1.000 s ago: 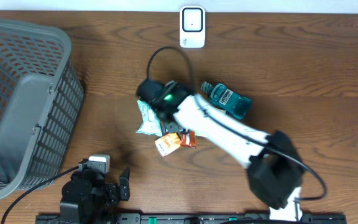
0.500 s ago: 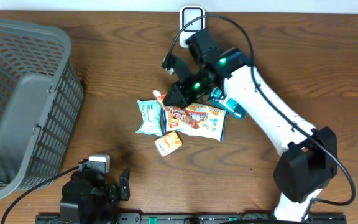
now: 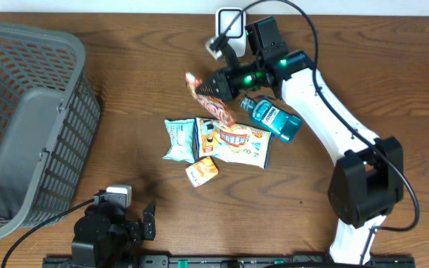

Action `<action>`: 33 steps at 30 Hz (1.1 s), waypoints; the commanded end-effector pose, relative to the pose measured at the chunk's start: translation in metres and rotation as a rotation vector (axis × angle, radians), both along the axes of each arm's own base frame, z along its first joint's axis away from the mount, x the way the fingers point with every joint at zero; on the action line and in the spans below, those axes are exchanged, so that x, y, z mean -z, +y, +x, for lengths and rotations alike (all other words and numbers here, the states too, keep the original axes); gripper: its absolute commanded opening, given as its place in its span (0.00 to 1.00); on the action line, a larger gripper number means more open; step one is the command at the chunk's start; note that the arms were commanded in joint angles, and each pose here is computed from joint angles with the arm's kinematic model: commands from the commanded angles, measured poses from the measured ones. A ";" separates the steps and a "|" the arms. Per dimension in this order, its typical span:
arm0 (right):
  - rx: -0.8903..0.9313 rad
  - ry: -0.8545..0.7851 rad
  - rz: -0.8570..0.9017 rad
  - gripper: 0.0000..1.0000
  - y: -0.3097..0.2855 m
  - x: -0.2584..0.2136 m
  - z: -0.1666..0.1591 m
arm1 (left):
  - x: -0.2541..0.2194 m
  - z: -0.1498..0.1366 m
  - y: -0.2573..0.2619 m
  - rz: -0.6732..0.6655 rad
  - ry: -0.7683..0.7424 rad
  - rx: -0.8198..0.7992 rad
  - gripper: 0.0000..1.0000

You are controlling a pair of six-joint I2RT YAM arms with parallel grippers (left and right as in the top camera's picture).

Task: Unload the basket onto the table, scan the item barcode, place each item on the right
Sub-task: 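Carry the chocolate bar over the white scanner with the right gripper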

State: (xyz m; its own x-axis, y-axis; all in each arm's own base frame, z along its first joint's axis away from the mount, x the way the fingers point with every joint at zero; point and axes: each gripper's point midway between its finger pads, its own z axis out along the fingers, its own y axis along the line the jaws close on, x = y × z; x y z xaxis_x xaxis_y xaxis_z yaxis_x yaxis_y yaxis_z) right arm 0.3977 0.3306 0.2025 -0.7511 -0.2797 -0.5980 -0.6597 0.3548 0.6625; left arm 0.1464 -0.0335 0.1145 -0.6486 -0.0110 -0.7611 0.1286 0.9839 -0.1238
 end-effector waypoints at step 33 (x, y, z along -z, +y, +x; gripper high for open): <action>1.006 -0.301 0.664 0.01 -0.110 0.029 0.285 | -0.001 -0.001 -0.003 -0.004 -0.002 0.017 0.98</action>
State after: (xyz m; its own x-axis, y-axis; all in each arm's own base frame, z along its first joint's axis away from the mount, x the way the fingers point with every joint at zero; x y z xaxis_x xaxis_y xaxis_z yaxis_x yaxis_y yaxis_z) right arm 0.6604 0.2379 0.1748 -0.3326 0.6707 -0.6630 -0.5002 0.4706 0.7269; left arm 0.1464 -0.0335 0.1145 -0.6486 -0.0110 -0.7611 0.1286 0.9839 -0.1238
